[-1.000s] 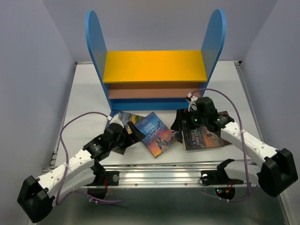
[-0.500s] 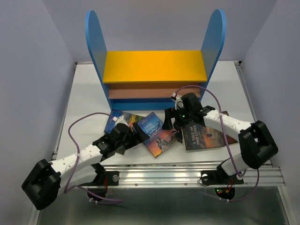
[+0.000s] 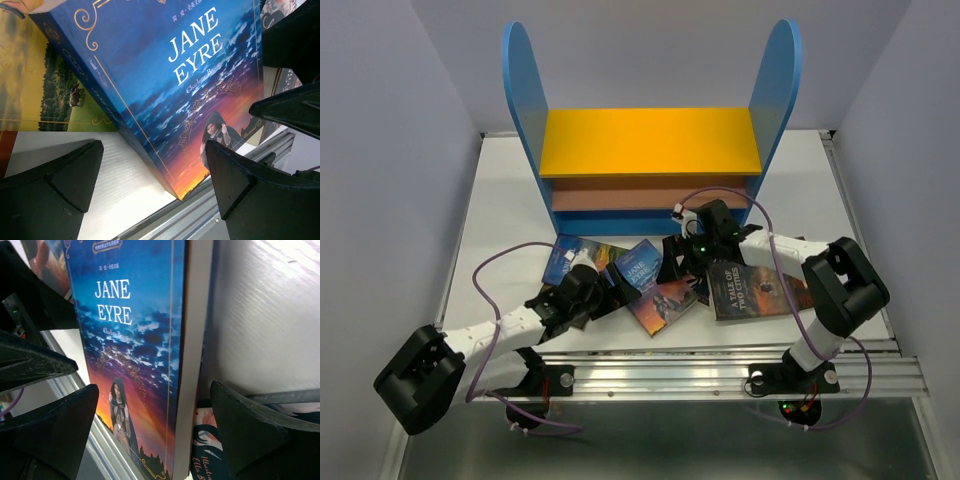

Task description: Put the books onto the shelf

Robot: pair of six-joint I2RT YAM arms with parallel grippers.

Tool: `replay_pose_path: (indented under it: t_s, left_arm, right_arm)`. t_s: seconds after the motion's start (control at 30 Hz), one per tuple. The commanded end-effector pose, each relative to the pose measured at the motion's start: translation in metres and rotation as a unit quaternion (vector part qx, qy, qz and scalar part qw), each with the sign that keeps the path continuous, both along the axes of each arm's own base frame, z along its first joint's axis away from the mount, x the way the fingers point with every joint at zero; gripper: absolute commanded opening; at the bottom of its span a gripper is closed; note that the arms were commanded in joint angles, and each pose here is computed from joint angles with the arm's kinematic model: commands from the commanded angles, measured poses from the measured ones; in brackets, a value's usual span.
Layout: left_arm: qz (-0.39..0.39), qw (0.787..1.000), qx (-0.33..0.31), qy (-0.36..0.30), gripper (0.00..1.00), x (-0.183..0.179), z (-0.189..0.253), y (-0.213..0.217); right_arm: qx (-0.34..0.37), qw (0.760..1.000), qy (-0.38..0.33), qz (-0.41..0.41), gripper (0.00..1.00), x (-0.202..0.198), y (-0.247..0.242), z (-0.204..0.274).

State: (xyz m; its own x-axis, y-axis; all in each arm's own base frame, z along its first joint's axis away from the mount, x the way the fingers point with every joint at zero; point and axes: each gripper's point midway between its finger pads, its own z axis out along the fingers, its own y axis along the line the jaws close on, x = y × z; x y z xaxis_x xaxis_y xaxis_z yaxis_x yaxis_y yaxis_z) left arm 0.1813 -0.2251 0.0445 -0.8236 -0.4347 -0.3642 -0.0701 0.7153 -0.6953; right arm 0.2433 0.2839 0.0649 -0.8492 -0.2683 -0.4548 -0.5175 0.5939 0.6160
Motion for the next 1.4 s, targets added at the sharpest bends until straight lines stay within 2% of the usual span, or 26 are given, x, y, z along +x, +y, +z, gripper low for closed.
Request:
replay_pose_path:
  t_s: [0.0,0.1,0.17,0.2,0.3,0.33,0.5,0.57,0.63,0.87,1.0,1.37]
  left_arm:
    - [-0.001,1.000,-0.018,-0.014,0.95,0.003,0.006,-0.005]
    - [0.004,1.000,-0.021,-0.017,0.95,0.004,0.007,-0.004]
    - [0.008,0.999,-0.027,-0.019,0.95,0.004,0.009,-0.004]
    - [0.008,0.999,-0.027,-0.019,0.95,0.003,0.008,-0.004]
    - [0.010,0.999,-0.032,-0.020,0.95,0.003,0.007,-0.003]
    - [0.009,0.999,-0.032,-0.019,0.95,0.002,0.006,-0.003]
    - [0.006,0.999,-0.035,-0.021,0.95,0.002,0.006,-0.005]
    - [0.004,0.999,-0.034,-0.020,0.95,0.002,0.006,-0.006]
    - [0.004,0.999,-0.035,-0.021,0.95,0.002,0.007,-0.006]
    - [0.008,0.998,-0.055,-0.038,0.96,0.000,0.016,-0.003]
    - [0.011,0.995,-0.080,-0.053,0.99,-0.002,0.024,-0.002]
    - [0.021,0.992,-0.111,-0.064,0.99,-0.007,0.026,0.003]
  right_arm:
    - [0.027,0.999,0.022,0.035,0.97,-0.014,0.008,0.005]
    - [0.039,0.997,0.039,0.045,0.92,-0.024,0.008,0.006]
    - [0.047,0.996,0.054,0.052,0.82,-0.029,0.009,0.006]
    - [0.047,0.996,0.059,0.052,0.73,-0.030,0.010,0.005]
    - [0.044,0.996,0.066,0.048,0.57,-0.030,0.010,0.002]
    - [0.044,0.996,0.066,0.048,0.48,-0.029,0.010,0.002]
    - [0.045,0.996,0.067,0.039,0.33,-0.024,0.012,0.005]
    - [0.064,0.994,0.075,0.049,0.21,-0.026,0.018,0.012]
    - [0.074,0.993,0.078,0.051,0.01,-0.027,0.020,0.017]
    - [0.105,0.992,0.071,0.014,0.01,-0.024,0.024,0.052]
    - [0.129,0.986,0.104,0.006,0.01,-0.028,0.026,0.067]
    - [0.138,0.971,0.194,-0.011,0.01,-0.039,0.022,0.054]
